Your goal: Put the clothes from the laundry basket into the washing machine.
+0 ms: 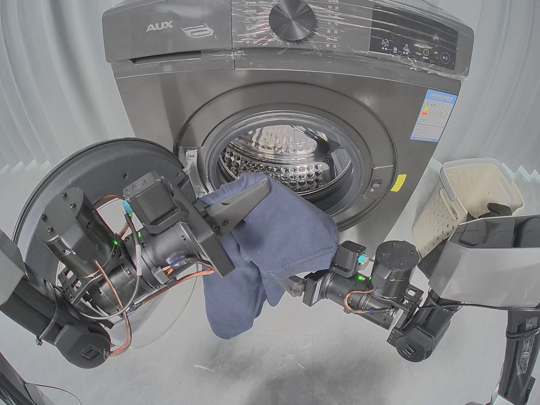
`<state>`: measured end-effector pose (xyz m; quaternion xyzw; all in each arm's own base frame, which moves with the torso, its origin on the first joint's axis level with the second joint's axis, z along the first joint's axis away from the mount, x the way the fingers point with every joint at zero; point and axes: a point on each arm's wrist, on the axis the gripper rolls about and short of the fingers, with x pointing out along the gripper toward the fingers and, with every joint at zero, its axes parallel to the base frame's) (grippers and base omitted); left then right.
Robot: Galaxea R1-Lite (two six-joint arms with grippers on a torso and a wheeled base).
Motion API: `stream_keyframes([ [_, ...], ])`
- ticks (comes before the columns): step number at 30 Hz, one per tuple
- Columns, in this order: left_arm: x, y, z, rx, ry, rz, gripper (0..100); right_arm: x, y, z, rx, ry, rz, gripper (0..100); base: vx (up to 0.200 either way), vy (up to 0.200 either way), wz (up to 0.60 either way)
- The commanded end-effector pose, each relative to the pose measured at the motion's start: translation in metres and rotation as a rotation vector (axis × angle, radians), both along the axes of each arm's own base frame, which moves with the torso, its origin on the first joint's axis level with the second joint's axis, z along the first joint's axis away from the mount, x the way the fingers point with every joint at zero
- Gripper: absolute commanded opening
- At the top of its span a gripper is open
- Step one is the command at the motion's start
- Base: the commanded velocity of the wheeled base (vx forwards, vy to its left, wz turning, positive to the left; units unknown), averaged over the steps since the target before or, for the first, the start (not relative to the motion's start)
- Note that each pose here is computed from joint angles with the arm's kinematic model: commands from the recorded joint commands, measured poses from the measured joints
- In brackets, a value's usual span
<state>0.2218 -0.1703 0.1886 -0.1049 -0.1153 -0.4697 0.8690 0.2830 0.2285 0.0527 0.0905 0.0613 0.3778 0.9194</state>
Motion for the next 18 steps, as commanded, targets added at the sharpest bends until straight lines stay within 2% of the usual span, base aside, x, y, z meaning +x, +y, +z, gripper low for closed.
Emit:
stream_keyframes([
  [1,0.0,0.001,0.001,-0.003,-0.003,0.002,0,-0.003,0.001,-0.001,-0.003,0.01,0.011,100,0.0,0.0,0.0],
  [7,0.0,0.001,0.001,-0.003,-0.003,0.002,0,-0.005,0.004,0.001,0.006,0.005,0.076,100,0.0,0.0,0.0],
  [16,0.001,0.001,0.002,-0.014,0.008,0.002,0,-0.008,0.013,0.003,0.017,-0.011,0.107,100,0.0,0.0,0.0],
  [17,0.001,0.001,0.002,-0.015,0.006,0.003,0,-0.009,0.014,0.005,0.02,-0.015,0.111,0,0.0,0.0,0.0],
  [18,0.002,0.002,0.002,-0.015,0.009,0.004,0,-0.01,0.014,0.006,0.021,-0.016,0.113,0,0.0,0.0,0.0],
])
